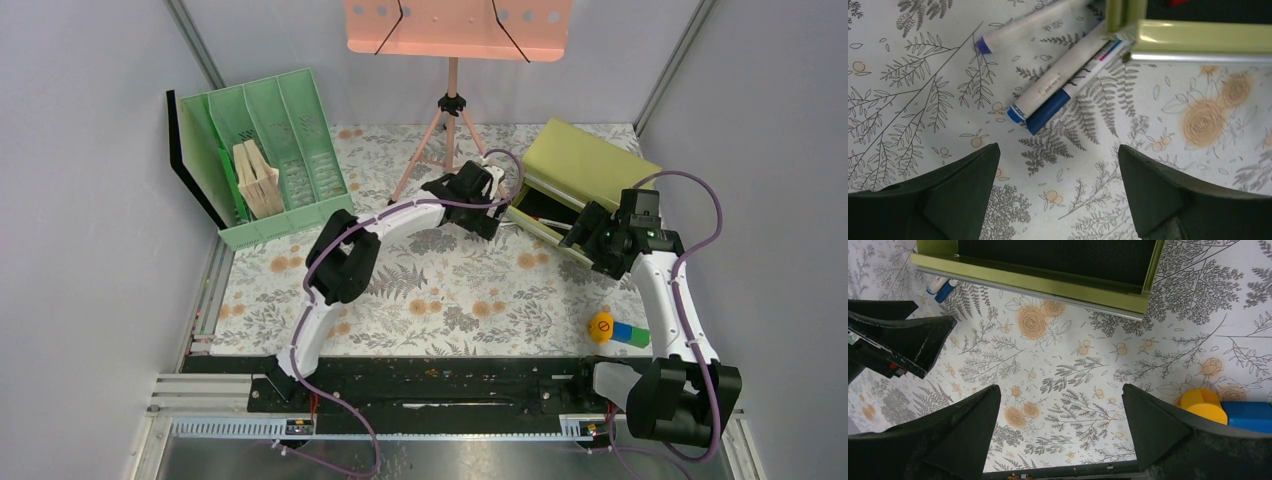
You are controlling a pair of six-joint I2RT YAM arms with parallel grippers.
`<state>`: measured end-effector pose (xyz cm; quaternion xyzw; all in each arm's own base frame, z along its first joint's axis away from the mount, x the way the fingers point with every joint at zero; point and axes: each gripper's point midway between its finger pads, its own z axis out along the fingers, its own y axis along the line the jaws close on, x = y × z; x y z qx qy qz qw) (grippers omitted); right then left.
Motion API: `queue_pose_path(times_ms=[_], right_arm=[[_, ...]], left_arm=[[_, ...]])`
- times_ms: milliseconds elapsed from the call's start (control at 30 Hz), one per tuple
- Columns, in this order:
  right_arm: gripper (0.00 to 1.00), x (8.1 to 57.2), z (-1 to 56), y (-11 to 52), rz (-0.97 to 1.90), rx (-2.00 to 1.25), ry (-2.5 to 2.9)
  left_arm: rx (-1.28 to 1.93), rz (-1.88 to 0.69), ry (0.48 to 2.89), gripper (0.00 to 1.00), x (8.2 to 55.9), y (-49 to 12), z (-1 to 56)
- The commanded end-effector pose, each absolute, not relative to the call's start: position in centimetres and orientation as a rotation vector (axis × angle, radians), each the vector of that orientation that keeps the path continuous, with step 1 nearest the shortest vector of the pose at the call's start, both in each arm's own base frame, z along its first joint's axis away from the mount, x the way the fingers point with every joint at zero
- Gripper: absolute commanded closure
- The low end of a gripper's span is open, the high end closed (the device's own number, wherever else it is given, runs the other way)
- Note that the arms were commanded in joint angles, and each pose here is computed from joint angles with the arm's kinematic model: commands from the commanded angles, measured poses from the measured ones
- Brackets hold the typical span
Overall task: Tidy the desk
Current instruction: Pick up the stationery from the center of the board.
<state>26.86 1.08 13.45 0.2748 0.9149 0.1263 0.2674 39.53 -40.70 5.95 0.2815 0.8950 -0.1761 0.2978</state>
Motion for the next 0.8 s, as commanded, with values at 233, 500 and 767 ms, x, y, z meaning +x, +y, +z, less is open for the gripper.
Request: queue_pose_path(times_ms=[233,500,767], right_arm=[[0.02,28.4,15.0,0.0,0.282,0.699,2.435],[0.01,28.5,14.9,-0.1,0.276,0.699,2.441],[0.02,28.5,15.0,-0.1,0.275,0.697,2.439]], left_arm=[[0.545,-0.499,2.282,0.15,44.9,-42.9,7.1],[0.597,-0.569,2.321,0.16,43.8,-43.8,5.6],[0.716,-0.587,2.357,0.26,41.1,-44.3,4.1]])
